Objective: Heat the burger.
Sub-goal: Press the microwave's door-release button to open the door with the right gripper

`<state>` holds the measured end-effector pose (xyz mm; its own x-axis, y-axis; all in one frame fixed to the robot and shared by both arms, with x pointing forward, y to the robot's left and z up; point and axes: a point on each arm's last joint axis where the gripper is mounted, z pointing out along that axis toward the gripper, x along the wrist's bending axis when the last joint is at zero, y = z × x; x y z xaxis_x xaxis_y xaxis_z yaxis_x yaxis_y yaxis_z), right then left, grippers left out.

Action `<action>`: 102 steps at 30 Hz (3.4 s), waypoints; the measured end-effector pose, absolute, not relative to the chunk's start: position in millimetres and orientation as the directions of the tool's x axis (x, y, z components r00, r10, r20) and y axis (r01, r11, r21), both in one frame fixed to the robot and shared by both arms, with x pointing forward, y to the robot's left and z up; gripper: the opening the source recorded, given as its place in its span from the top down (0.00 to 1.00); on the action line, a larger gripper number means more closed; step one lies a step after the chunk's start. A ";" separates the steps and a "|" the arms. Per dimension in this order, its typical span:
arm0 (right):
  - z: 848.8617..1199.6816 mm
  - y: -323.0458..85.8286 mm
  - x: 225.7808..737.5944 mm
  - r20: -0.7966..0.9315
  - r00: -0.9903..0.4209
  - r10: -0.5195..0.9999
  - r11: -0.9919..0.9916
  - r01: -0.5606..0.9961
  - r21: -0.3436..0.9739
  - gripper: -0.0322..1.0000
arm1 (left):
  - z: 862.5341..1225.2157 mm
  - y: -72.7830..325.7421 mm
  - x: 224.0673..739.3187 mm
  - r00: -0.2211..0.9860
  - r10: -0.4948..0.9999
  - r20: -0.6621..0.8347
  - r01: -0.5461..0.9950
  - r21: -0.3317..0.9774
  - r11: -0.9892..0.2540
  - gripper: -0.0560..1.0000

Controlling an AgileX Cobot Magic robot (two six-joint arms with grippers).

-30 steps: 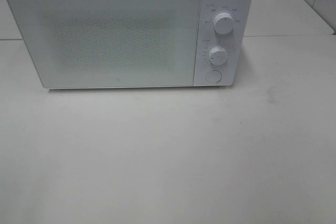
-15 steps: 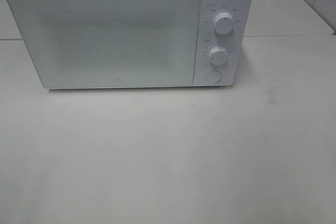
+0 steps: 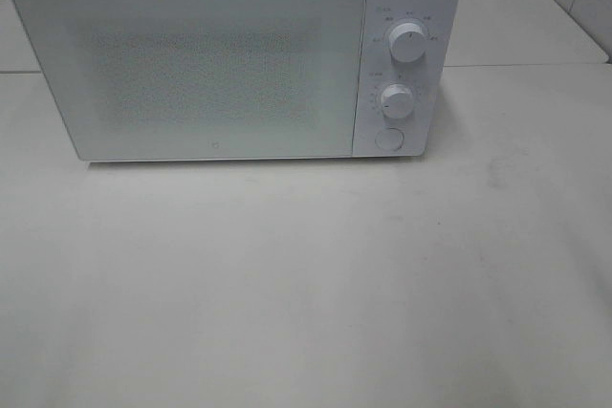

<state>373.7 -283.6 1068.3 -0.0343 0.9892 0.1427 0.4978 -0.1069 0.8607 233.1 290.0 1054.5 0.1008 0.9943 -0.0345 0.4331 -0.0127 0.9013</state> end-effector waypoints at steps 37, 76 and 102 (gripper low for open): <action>933.3 -258.4 449.3 0.024 -0.014 1.000 -0.017 0.354 0.935 0.25 | 1054.5 290.0 233.1 0.101 0.994 -0.034 0.433 0.901 -0.013 0.01; 900.3 -147.6 472.7 0.059 -0.050 0.997 -0.037 0.357 0.933 0.26 | 1054.5 290.0 233.1 0.101 0.994 -0.034 0.433 0.901 -0.013 0.01; 899.2 -147.6 472.3 0.927 0.357 0.115 -0.991 0.105 0.082 0.95 | 1054.5 290.0 233.1 0.101 0.994 -0.034 0.433 0.901 -0.013 0.01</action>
<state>472.3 -147.6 899.2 0.3569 0.1148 0.9271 0.1048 -0.9911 0.0824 233.1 290.0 1054.5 0.1008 0.9943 -0.0345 0.4331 -0.0127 0.9013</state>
